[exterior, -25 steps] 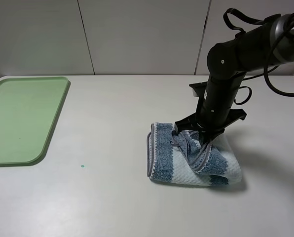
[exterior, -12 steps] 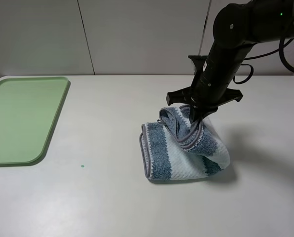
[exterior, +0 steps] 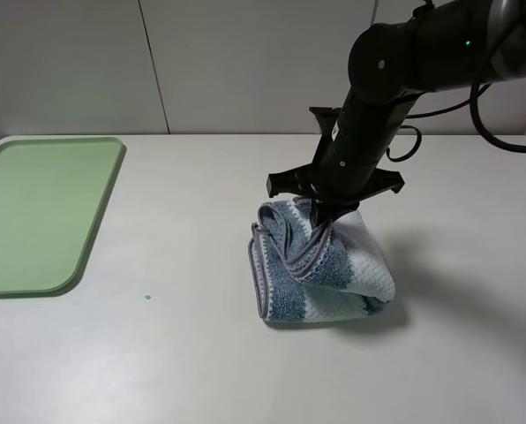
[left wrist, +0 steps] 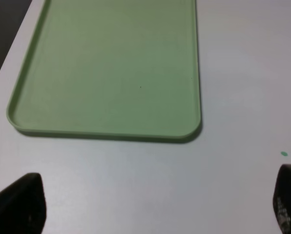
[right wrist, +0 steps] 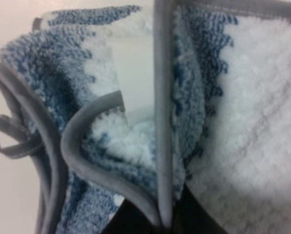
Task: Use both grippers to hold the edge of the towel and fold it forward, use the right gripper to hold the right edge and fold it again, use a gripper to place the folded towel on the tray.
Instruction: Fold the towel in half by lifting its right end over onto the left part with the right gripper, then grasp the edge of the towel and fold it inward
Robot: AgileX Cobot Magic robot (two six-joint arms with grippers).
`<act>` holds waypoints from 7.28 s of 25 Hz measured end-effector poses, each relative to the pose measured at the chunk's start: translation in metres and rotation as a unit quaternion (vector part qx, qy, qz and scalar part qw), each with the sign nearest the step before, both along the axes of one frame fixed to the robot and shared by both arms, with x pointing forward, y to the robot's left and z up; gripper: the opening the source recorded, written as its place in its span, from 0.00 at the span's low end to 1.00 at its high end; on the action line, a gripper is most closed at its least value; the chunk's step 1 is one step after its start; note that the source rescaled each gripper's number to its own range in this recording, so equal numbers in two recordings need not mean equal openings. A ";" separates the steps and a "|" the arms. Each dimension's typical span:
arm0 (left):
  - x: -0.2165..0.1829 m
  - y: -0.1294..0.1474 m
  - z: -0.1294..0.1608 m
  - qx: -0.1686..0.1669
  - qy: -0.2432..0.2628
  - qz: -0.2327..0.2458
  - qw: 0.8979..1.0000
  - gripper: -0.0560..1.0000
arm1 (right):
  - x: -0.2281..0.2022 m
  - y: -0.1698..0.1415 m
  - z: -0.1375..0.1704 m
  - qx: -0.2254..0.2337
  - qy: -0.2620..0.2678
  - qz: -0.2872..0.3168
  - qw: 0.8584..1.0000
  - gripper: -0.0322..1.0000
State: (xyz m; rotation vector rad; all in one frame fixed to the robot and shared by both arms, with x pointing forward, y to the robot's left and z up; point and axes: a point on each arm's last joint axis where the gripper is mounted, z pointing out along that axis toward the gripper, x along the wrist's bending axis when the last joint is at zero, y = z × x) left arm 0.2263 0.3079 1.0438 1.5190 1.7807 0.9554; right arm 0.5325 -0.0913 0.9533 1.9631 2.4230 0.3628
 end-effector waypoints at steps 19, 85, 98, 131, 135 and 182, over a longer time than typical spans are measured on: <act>0.000 0.000 0.000 0.000 0.000 0.000 1.000 0.92 | -0.007 -0.012 0.029 -0.030 -0.032 0.025 0.999 1.00; 0.000 0.000 0.000 0.000 0.000 0.000 1.000 0.92 | -0.298 -0.211 0.100 -0.026 -0.458 -0.191 0.868 1.00; 0.000 0.000 0.000 0.000 0.000 0.000 1.000 0.92 | -0.298 -0.211 0.100 -0.026 -0.458 -0.191 0.868 1.00; 0.106 -0.007 0.050 -0.038 0.147 -0.069 0.986 1.00 | -0.298 -0.211 0.100 -0.026 -0.458 -0.190 0.868 1.00; 0.141 -0.021 0.045 -0.032 0.184 -0.120 0.975 1.00 | -0.298 -0.211 0.100 -0.026 -0.458 -0.190 0.868 1.00; 0.270 -0.306 -0.118 -0.138 0.323 -0.240 0.905 1.00 | -0.298 -0.211 0.100 -0.026 -0.459 -0.189 0.868 1.00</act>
